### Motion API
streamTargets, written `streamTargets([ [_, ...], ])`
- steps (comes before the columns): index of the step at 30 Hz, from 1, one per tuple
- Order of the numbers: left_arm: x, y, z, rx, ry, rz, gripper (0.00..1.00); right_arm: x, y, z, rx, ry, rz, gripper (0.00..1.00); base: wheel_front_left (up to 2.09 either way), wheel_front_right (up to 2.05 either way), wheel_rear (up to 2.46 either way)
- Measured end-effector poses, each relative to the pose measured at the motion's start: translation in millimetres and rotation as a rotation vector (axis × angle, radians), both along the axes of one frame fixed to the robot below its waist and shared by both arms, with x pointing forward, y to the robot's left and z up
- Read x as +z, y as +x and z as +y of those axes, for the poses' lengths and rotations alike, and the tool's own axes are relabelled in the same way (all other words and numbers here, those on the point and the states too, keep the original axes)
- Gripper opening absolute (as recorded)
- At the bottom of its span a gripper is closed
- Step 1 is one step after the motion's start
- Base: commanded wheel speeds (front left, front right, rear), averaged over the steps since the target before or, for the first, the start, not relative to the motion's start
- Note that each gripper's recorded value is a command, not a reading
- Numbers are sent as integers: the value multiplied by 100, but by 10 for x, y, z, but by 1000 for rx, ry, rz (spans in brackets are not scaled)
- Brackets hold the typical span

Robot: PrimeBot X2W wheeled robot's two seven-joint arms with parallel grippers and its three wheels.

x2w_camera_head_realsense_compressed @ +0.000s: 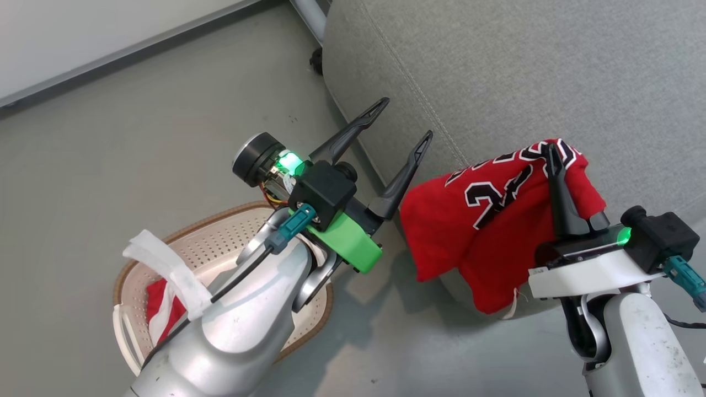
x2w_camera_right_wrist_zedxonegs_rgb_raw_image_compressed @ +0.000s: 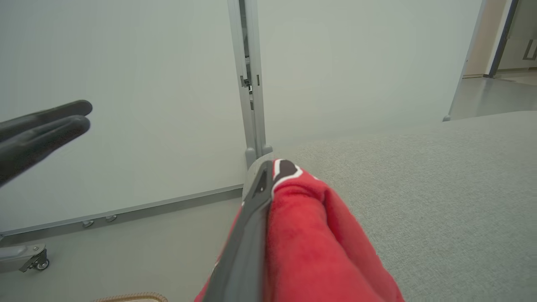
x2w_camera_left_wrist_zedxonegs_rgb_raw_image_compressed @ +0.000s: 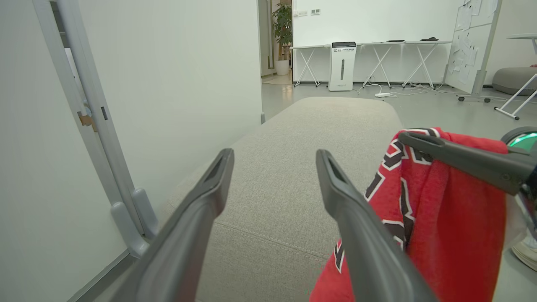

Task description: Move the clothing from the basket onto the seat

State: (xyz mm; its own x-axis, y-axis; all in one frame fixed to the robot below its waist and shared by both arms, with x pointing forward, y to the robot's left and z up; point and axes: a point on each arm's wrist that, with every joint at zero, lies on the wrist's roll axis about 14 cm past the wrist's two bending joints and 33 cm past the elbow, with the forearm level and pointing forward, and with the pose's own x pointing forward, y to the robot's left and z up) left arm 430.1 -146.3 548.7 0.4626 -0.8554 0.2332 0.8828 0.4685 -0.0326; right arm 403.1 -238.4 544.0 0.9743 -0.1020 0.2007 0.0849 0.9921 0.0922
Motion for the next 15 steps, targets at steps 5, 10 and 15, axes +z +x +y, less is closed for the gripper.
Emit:
streamTargets([
  [5,-108,54,-23,-5,1,22,100,-50,1,-115,-34,0,14,0,0,0,0],
  [10,-230,134,7,10,6,44,100,150,165,-221,-55,-31,-47,0,0,0,0],
  [15,-379,252,53,29,12,66,100,464,449,-315,-71,-95,-139,0,0,0,0],
])
